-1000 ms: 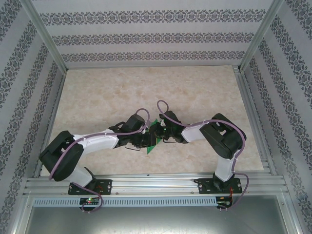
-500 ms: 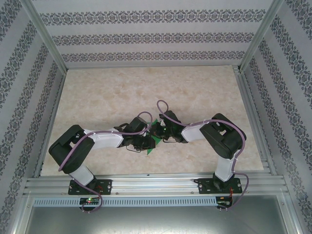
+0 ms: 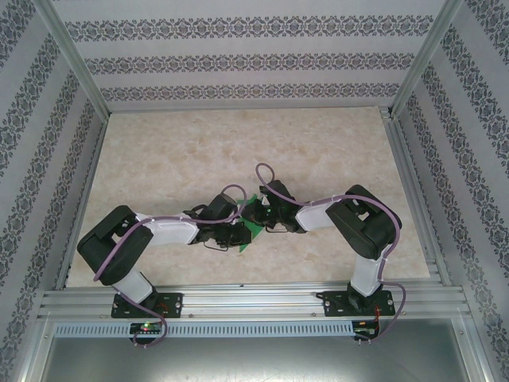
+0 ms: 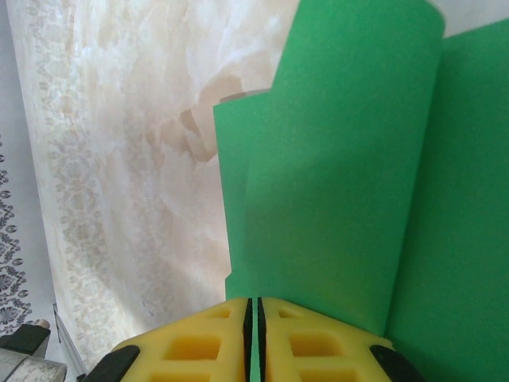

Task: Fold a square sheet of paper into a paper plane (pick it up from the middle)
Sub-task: Fourth fold the wing at the center of the table.

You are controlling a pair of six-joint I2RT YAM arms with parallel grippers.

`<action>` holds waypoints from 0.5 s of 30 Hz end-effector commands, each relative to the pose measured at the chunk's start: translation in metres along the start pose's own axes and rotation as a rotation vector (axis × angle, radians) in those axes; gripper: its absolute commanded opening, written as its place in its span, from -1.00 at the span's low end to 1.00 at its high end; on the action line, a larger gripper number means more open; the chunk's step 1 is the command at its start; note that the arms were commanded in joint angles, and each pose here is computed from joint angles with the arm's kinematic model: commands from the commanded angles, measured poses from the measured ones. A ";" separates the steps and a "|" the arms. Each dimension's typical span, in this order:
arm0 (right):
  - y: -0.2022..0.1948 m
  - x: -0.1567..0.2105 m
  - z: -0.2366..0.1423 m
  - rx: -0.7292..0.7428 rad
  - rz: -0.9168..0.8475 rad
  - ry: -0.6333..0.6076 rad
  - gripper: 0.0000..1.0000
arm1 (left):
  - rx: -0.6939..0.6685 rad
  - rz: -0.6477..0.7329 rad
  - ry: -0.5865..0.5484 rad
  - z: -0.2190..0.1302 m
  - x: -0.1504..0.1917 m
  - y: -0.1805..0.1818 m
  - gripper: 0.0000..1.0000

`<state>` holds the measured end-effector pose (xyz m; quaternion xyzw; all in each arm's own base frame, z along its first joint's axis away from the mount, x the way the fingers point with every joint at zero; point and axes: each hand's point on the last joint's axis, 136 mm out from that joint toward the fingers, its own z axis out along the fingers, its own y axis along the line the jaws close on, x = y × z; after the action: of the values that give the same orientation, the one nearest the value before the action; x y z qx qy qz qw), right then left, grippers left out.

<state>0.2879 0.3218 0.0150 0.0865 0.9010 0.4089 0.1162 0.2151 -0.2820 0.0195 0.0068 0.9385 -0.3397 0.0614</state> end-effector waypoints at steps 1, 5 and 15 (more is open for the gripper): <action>-0.112 0.035 -0.002 0.375 0.099 0.071 -0.73 | -0.084 -0.028 0.063 0.002 0.028 0.029 -0.63; -0.114 0.035 -0.003 0.385 0.100 0.067 -0.73 | -0.066 -0.038 0.090 0.000 0.040 0.033 -0.63; -0.115 0.030 -0.008 0.413 0.095 0.040 -0.73 | -0.072 -0.034 0.221 -0.002 0.073 0.046 -0.64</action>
<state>0.2881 0.3213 0.0144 0.0885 0.9033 0.4041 0.1135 0.1988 -0.2730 0.0171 0.0224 0.9323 -0.3552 0.0641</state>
